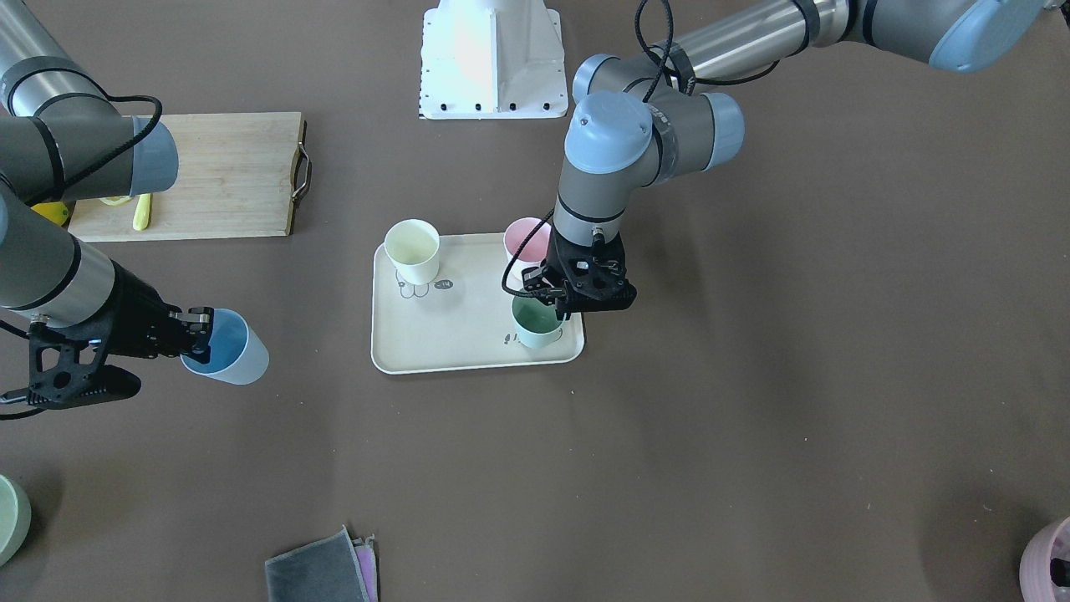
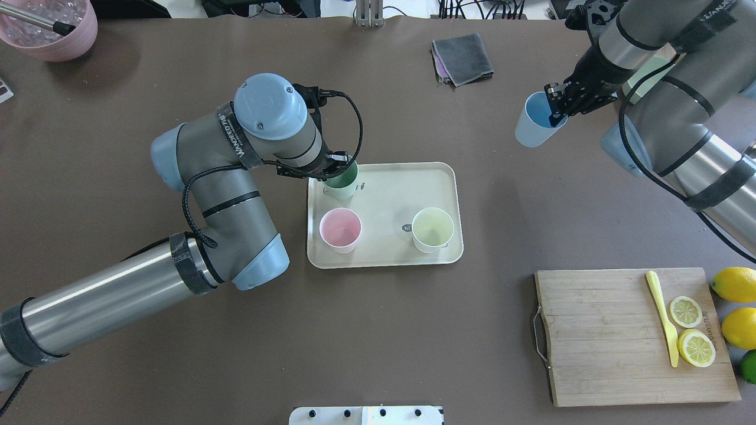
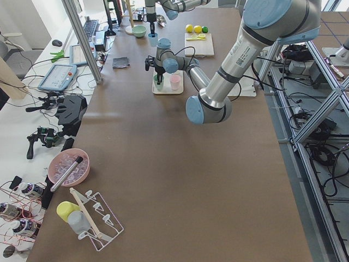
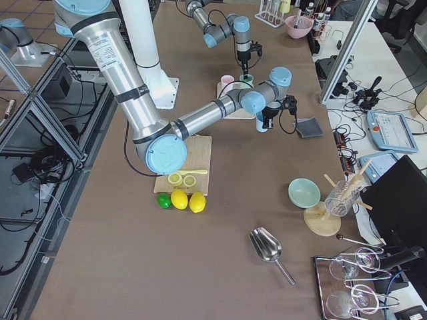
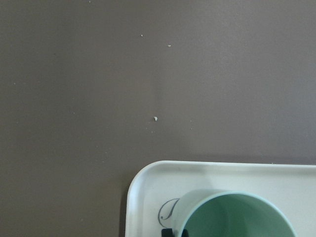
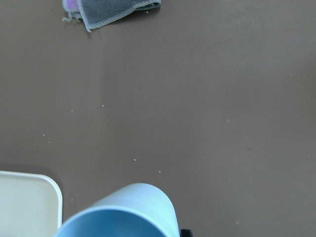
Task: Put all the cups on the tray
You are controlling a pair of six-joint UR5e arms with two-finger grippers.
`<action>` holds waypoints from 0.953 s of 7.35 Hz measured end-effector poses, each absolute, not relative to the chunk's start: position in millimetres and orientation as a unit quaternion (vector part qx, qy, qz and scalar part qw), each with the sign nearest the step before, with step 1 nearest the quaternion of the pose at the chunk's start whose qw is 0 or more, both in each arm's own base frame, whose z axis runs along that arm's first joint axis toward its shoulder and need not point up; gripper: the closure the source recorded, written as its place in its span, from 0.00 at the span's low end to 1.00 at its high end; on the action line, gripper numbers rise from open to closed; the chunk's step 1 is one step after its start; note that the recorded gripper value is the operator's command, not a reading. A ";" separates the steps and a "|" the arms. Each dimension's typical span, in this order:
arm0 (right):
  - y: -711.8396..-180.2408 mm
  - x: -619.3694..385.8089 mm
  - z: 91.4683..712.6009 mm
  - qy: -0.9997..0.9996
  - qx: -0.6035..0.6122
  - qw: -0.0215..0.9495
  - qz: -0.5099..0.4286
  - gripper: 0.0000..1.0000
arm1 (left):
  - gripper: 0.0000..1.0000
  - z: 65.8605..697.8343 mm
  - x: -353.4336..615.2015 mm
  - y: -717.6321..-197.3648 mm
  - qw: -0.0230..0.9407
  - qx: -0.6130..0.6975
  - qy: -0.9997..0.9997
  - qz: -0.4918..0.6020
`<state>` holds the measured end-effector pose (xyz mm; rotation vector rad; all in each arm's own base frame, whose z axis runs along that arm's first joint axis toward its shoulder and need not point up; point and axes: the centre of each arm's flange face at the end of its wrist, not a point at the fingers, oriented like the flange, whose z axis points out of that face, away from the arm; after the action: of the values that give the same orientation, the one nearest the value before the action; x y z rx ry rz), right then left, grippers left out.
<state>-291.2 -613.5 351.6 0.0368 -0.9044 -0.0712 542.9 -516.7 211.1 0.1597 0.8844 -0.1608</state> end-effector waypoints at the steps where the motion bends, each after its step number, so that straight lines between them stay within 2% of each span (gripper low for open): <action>1: -613.7 -299.9 337.3 -0.441 0.015 0.897 -0.026 1.00 | 0.03 210.3 541.4 -518.2 0.897 0.084 0.426 -0.080; 4: -598.0 -355.1 293.1 -0.445 0.006 0.896 -0.008 1.00 | 0.03 197.9 494.1 -544.8 0.891 0.093 0.438 -0.071; 7: -569.6 -427.3 278.0 -0.424 0.008 0.906 -0.001 1.00 | 0.02 222.2 386.3 -580.9 0.891 0.112 0.440 -0.017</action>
<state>-427.3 -569.6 278.0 0.0159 -0.8747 -0.0015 386.3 -580.9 222.2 0.2335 0.9139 -0.0356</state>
